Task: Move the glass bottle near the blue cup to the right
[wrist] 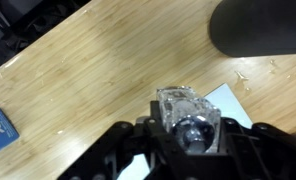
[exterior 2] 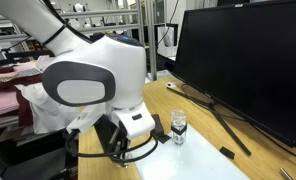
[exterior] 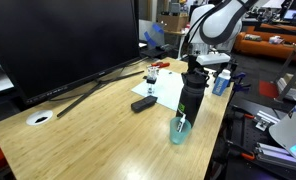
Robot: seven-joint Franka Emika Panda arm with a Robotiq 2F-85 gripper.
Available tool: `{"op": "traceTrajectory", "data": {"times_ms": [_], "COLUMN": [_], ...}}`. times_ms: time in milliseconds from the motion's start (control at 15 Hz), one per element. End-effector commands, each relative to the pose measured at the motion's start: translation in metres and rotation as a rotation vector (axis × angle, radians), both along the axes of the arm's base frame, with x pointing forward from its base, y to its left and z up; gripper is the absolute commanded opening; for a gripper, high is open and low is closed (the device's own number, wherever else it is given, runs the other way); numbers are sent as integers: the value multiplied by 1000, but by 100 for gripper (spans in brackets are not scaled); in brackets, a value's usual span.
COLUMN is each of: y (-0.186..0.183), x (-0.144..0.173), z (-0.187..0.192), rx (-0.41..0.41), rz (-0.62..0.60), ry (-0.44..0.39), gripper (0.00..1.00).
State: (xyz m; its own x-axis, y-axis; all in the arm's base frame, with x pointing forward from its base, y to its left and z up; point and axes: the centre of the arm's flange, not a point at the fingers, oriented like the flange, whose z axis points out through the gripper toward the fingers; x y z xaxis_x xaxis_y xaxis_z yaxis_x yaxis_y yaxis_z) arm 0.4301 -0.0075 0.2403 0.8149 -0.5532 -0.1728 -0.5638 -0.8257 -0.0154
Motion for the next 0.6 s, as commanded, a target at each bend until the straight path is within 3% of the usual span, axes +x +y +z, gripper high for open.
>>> {"op": "traceTrajectory", "data": {"times_ms": [0,67,133,533], "y": [0,0,-1,-2], "x": [0,0,-1,-28], "z": [0,0,-4,-63], "rx": [0,-1,3,12], "rz": [1,1,-2,38], "ry": [-3,-4,16,101], "gripper": [43,43,18,18]}}
